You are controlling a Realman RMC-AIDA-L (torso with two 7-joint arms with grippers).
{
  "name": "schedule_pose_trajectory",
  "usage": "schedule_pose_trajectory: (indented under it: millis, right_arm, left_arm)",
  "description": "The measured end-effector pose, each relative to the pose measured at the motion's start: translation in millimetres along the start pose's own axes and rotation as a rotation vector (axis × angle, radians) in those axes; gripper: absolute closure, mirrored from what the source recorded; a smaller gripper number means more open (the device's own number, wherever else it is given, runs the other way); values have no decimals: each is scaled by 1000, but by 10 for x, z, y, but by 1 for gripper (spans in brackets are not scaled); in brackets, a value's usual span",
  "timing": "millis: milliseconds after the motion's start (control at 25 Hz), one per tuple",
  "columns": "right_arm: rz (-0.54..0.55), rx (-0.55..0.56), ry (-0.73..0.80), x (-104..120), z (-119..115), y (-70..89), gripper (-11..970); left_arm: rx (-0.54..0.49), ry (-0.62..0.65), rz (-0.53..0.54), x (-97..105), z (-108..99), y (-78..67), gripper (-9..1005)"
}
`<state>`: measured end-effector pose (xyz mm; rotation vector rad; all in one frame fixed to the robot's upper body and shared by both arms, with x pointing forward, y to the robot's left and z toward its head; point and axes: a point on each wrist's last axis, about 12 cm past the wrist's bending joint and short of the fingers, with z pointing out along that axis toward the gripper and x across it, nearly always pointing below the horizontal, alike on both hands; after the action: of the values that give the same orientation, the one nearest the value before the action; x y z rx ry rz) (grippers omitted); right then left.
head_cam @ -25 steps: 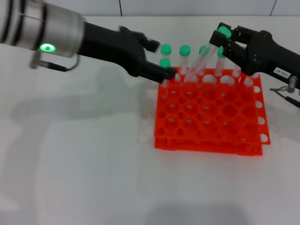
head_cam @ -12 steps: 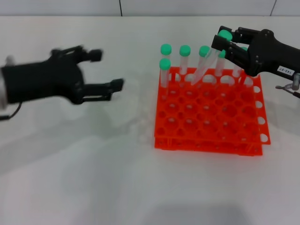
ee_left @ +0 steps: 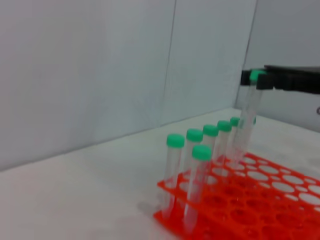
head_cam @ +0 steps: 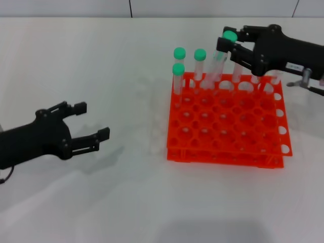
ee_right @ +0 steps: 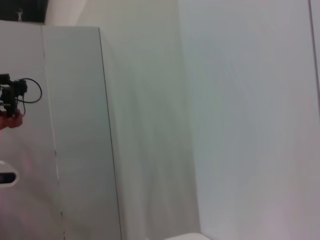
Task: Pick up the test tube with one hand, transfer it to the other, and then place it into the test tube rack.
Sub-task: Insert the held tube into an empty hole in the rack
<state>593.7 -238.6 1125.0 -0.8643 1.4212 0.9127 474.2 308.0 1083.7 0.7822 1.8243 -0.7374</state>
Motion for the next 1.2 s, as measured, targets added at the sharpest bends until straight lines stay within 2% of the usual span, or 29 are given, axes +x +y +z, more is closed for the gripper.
schedule_pose_trajectory:
  millis: [160,480,1200]
  right_arm:
    - [-2,-7,25,-9,103,-4,711]
    - [-13,-29,83,-11,304,5,712]
    - [-19,18,125,43,346,-37,711]
  left_arm:
    - [-14,9,-2,83,12,13,110]
    - [-35,13,26,96,12,42,111]
    - [-38,-23,12,177,67,52,112]
